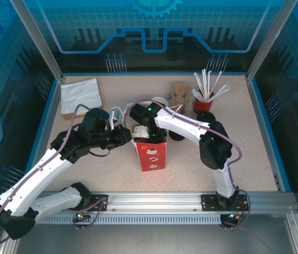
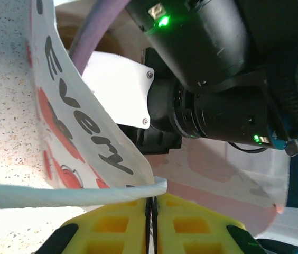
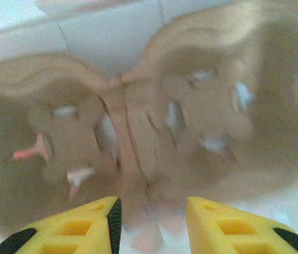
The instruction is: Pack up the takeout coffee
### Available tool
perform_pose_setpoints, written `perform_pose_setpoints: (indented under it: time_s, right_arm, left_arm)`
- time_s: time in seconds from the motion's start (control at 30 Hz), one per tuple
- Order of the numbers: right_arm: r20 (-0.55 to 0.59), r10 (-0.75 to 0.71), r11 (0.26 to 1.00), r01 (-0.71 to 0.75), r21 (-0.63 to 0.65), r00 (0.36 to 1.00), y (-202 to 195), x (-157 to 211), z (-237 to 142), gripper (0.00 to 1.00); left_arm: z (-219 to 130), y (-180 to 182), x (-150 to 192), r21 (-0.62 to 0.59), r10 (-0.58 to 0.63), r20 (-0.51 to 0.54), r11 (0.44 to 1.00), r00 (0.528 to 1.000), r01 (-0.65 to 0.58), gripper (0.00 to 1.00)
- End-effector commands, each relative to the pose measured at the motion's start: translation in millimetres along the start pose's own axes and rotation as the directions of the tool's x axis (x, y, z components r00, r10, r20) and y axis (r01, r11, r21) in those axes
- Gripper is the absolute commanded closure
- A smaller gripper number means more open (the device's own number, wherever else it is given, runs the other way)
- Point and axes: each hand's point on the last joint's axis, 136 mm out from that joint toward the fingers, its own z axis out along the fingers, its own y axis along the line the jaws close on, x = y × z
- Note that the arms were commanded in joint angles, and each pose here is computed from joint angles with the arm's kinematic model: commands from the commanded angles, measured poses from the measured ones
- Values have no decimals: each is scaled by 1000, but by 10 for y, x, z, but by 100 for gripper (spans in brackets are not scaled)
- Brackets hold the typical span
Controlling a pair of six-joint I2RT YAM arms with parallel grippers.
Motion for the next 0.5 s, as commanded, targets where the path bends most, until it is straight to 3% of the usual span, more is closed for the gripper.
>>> perform_pose_setpoints:
  time_s: [0.0,0.47]
  right_arm:
    - [98,35,999,-37,14,995,-71,-68,-316,57]
    - [286,95,994,-106,24,954,-147,-195,-912,33]
  left_arm:
    - [-66,-116,-23,7,56,10,998,998,-57,88]
    - [-63,-31,-3,-55,69,14,996,998,-68,89]
